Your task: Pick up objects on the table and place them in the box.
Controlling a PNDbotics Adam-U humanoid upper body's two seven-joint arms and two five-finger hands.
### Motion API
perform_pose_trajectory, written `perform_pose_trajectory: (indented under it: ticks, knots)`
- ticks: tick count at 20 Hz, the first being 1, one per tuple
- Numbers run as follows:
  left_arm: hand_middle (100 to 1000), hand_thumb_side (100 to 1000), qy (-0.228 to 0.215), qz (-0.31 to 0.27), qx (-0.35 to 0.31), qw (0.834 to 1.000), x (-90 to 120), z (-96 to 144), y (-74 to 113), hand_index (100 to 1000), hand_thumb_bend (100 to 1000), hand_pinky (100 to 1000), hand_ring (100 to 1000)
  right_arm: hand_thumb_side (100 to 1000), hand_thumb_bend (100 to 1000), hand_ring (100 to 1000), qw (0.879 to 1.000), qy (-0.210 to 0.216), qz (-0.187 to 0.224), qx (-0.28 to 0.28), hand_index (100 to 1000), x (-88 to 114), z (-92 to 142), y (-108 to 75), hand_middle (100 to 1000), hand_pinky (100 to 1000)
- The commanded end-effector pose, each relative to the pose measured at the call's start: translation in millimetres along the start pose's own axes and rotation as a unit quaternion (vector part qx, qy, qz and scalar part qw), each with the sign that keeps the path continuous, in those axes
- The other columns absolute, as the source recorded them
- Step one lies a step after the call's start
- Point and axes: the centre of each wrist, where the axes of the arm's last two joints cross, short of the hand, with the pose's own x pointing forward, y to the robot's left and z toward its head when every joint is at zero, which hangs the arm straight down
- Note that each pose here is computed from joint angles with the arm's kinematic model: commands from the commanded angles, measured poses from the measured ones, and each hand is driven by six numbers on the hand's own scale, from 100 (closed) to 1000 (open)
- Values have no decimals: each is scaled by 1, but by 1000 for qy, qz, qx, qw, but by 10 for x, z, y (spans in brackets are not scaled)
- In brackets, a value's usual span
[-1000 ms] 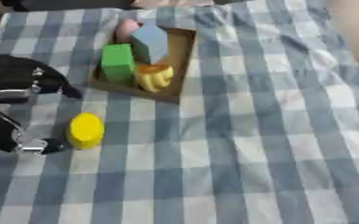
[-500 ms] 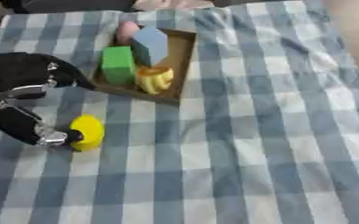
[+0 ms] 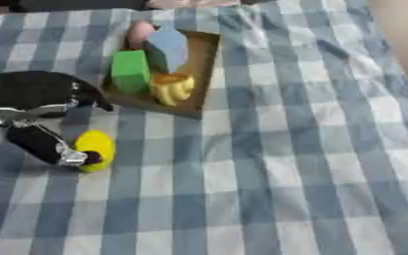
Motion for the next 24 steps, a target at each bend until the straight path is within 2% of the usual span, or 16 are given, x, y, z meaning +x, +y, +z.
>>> perform_pose_trajectory:
  ticks: [1,4,9,14,21,24]
  knots:
    - [785,716,8,-15,-11,1000,-58,36,53,919,435,922,895,470,100,614,1000,-6,14,0,761,38,-25,-91,437,867]
    - [779,675,10,-23,-24,999,-64,32,51,907,455,915,884,470,100,614,1000,-6,13,0,761,38,-23,-89,437,867]
    - [757,672,17,-45,-29,998,-62,53,76,868,520,913,871,470,100,614,1000,-4,11,2,761,30,-13,-79,436,868]
    - [711,657,18,-52,-35,998,-62,33,51,825,509,889,830,470,100,614,1000,-3,8,3,761,26,-8,-68,436,868]
    - [664,547,24,-72,-43,996,-82,-18,-12,783,560,856,791,470,100,614,1000,-3,5,1,761,26,-2,-64,435,869]
    - [643,485,27,-79,-42,996,-95,-63,-58,768,516,833,774,470,100,614,1000,-3,3,0,761,27,-1,-60,435,870]
